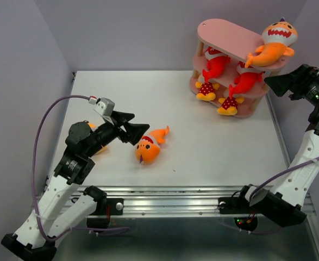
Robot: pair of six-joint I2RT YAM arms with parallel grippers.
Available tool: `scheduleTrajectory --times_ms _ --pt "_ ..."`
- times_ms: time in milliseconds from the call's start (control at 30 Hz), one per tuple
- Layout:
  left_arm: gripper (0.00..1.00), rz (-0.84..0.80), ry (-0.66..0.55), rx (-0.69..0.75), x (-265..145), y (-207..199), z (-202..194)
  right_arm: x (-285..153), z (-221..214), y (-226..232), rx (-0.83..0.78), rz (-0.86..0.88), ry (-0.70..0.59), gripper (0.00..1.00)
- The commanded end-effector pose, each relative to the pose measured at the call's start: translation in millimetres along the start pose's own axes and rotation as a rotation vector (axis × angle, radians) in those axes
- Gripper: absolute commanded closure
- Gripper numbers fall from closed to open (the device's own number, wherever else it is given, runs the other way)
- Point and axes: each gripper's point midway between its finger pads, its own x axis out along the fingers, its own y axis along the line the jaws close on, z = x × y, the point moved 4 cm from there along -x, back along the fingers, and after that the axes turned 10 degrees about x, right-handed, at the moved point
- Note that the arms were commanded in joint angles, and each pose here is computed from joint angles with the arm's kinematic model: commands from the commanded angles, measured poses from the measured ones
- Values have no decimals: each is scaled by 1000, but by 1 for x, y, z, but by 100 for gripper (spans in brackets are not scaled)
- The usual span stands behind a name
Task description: Place and organize the stuffed toys onto the shelf
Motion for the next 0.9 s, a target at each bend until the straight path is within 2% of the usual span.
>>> scheduleTrajectory --times_ms 0,167,300,433,533,667,800,867 --pt "1 47 94 -21 16 16 -25 -20 -31 16 -101 0 113 0" --pt "1 36 226 -77 40 29 -62 -19 -63 1 -87 9 175 0" --pt "2 50 330 -115 52 41 -93 -11 -100 -15 -65 24 272 0" --pt "9 66 484 -185 55 48 -133 -9 -130 -26 -119 54 370 0" --pt "12 147 587 -216 47 57 -157 -14 -145 -32 -164 64 411 0" --pt "12 290 603 -244 32 67 -165 -20 -166 -42 -187 78 469 0" --pt "13 373 632 -362 21 67 -184 -22 -177 -49 -197 90 503 0" --pt "15 417 684 -425 14 67 -201 -20 -182 -50 -200 105 520 0"
